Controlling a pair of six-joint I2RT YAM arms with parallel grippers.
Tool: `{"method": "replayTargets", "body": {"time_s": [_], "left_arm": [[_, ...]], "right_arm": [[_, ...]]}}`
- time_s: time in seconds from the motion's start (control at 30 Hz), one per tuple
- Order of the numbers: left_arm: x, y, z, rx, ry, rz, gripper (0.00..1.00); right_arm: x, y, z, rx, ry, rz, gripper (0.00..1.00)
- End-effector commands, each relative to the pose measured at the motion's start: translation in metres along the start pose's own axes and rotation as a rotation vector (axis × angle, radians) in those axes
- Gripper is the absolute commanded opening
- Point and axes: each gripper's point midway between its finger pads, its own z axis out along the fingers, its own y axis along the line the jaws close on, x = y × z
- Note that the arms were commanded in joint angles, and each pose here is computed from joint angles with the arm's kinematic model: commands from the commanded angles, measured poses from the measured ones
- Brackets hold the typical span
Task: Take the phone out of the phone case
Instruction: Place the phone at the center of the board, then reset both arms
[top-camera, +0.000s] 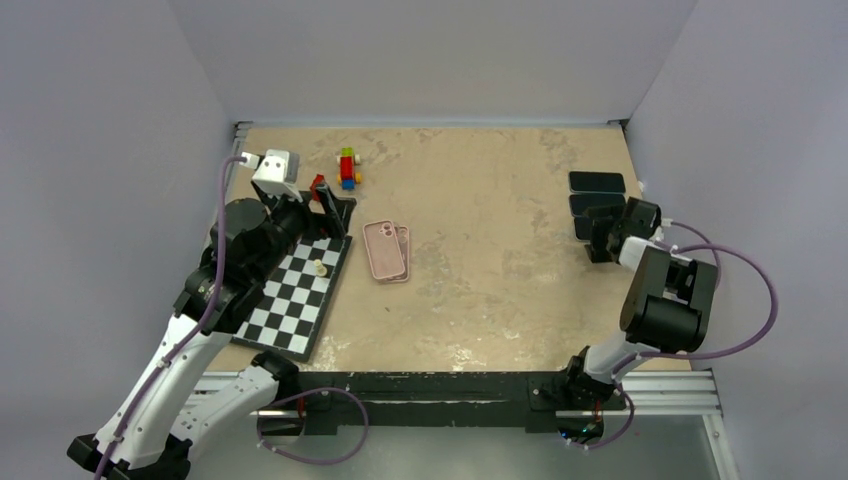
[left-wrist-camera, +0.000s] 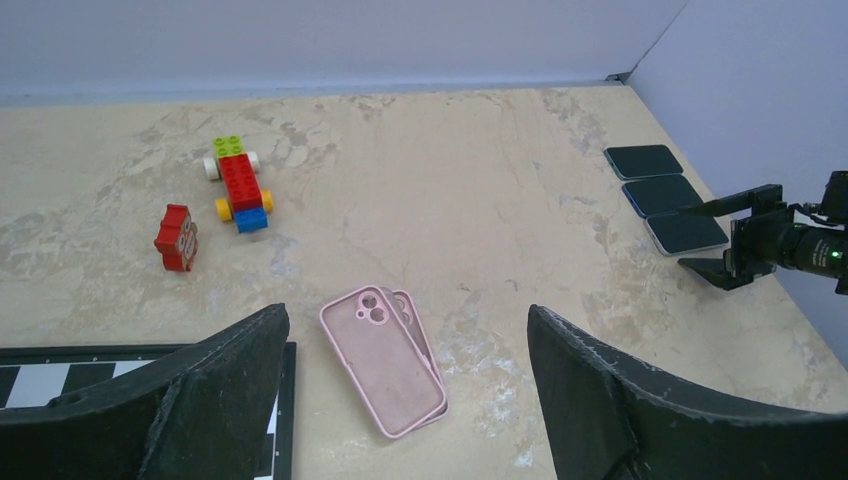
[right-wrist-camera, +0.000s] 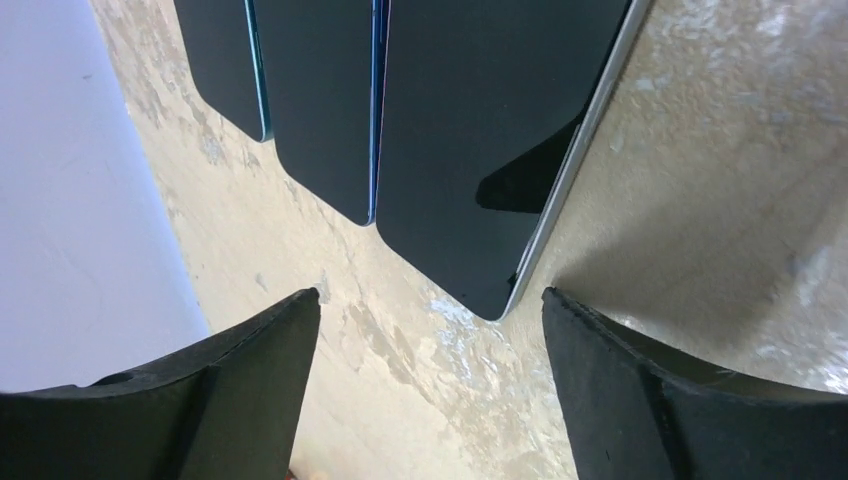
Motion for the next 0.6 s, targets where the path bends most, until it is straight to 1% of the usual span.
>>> {"method": "replayTargets", "body": {"time_s": [0.0, 0.1, 0.17, 0.27, 0.33, 0.4, 0.43, 0.53, 0.57], "left_arm": [[-0.006, -0.005, 0.002, 0.024, -0.027, -0.001, 0.92], [-0.006, -0.005, 0.001, 0.025, -0.028, -0.001, 0.92], [-0.007, -0.005, 0.001, 0.026, -0.030, -0.002, 0.92], [-0.007, -0.006, 0.001, 0.028, -0.031, -0.002, 0.92], [-0.007, -0.006, 0.001, 0.028, -0.030, -0.003, 0.92], [-0.007, -0.006, 0.001, 0.028, -0.028, -0.003, 0.92], [-0.006, -0.006, 0.001, 0.028, -0.028, -0.002, 0.92], [-0.007, -0.005, 0.000, 0.026, -0.029, -0.001, 0.92], [-0.007, -0.005, 0.000, 0.025, -0.030, -0.001, 0.92]], "right_arm": [[-0.011, -0.005, -0.016, 0.038, -0.058, -0.064, 0.88], [-0.014, -0.011, -0.030, 0.078, -0.080, -0.105, 0.89], [-0.026, -0.011, -0.042, 0.096, -0.142, -0.150, 0.90], [-0.028, 0.005, -0.065, 0.072, -0.200, -0.296, 0.91], [-0.020, 0.022, -0.079, 0.042, -0.219, -0.434, 0.92], [-0.001, 0.046, -0.096, -0.042, -0.210, -0.583, 0.92], [0.013, 0.060, -0.106, -0.113, -0.196, -0.661, 0.92], [0.056, 0.097, -0.144, -0.375, -0.170, -0.861, 0.92], [0.069, 0.107, -0.162, -0.479, -0.161, -0.894, 0.93]]}}
